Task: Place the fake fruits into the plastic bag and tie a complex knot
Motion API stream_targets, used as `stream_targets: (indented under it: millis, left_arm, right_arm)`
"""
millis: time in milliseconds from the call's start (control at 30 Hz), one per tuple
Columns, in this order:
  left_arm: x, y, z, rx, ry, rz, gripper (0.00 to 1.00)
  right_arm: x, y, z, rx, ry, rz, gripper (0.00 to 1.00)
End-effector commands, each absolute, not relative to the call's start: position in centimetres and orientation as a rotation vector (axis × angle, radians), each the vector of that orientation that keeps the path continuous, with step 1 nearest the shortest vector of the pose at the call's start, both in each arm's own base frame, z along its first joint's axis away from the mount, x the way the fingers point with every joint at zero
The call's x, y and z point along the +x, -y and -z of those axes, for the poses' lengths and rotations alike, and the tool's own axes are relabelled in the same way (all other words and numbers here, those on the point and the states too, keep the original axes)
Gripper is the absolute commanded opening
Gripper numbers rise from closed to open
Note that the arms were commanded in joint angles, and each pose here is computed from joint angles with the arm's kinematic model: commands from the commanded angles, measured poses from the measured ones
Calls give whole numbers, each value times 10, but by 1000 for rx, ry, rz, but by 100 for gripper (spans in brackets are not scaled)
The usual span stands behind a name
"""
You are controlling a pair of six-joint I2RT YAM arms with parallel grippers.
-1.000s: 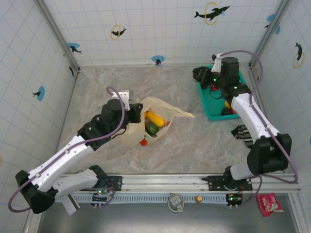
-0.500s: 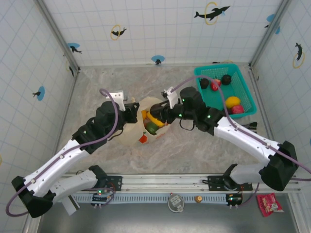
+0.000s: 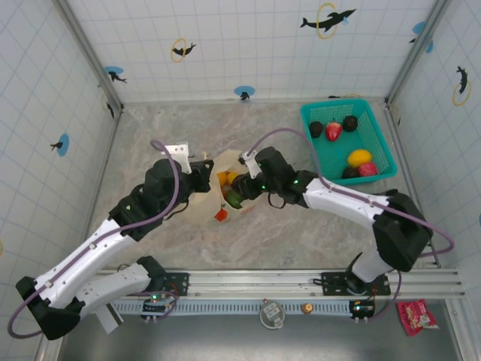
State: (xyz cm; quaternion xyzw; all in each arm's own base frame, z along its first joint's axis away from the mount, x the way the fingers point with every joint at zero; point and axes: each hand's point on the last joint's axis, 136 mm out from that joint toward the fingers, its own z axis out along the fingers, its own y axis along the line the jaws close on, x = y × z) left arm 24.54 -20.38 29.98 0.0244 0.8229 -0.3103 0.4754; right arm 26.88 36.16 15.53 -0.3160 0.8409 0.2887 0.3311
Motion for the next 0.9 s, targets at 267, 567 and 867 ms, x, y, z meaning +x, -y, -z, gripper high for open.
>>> stream_targets:
  millis: [267,567,867]
  left_arm:
    - [242,187,-312,17,-1976,721,0]
    - [245,189,-307,12,-1984,723,0]
    - [244,195,-291,6,-2029,745,0]
  right_arm:
    - [280,-386,-188,-764,-2095,-861,77]
    - [248,-364,-253,-816,-1929,-986,52]
    - [230,-310,-325,-720,-1743,-1038,63]
